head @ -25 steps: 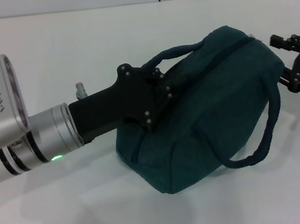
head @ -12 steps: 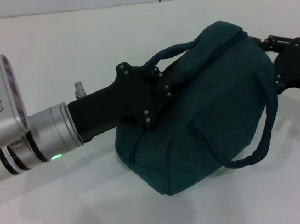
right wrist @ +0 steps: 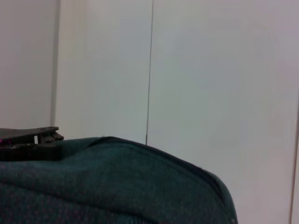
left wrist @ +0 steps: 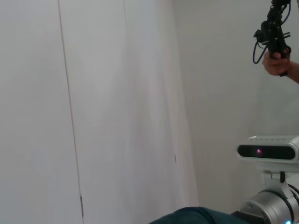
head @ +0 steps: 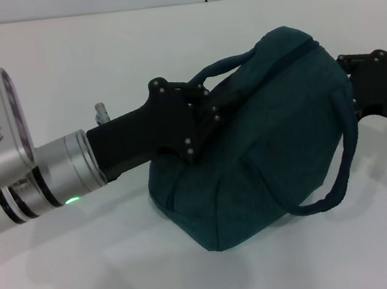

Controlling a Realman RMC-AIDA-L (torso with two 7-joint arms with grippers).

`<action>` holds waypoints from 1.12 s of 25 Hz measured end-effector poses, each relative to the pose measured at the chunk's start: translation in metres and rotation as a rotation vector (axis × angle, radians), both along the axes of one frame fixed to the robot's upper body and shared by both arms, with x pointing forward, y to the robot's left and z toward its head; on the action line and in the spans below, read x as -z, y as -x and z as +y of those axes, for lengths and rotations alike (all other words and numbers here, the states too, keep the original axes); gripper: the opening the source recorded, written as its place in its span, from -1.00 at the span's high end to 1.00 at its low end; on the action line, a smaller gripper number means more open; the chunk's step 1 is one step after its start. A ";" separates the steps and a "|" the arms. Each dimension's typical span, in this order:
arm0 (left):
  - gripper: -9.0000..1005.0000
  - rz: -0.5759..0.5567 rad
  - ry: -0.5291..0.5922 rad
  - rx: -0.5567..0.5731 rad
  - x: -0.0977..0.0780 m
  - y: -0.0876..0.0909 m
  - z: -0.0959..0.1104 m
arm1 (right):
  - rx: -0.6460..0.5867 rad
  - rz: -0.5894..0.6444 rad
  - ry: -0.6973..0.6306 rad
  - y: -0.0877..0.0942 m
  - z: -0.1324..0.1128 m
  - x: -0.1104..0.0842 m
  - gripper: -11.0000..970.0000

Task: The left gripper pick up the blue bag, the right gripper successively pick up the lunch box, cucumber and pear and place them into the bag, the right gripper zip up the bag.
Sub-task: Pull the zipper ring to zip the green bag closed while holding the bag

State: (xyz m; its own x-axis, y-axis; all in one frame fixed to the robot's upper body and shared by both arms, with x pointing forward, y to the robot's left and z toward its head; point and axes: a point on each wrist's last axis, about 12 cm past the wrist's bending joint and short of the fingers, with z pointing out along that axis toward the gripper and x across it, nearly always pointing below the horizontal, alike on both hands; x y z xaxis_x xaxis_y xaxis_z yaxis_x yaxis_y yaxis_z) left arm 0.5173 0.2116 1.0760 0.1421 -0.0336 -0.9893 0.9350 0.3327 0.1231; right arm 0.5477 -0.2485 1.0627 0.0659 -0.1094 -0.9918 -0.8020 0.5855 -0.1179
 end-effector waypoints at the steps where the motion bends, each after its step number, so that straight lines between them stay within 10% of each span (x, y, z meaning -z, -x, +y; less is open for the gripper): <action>1: 0.89 0.000 0.001 0.000 0.000 0.000 0.000 | 0.002 0.001 0.001 0.000 0.000 0.000 0.45; 11: 0.89 0.000 0.001 0.003 0.000 0.000 0.000 | 0.019 0.004 0.000 0.000 -0.003 0.001 0.86; 28: 0.88 0.004 0.001 0.000 0.001 0.002 0.002 | 0.061 0.018 -0.030 0.004 -0.009 0.004 0.92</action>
State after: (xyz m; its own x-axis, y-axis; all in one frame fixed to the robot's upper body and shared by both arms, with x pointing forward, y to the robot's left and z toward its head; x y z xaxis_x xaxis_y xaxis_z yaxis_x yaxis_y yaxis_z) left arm 0.5151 0.2133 1.0748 0.1383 -0.0347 -0.9898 0.9355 0.3326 0.1191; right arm 0.5434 -0.2576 1.0585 0.0425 -0.0831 -0.9956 -0.7665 0.6365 -0.0858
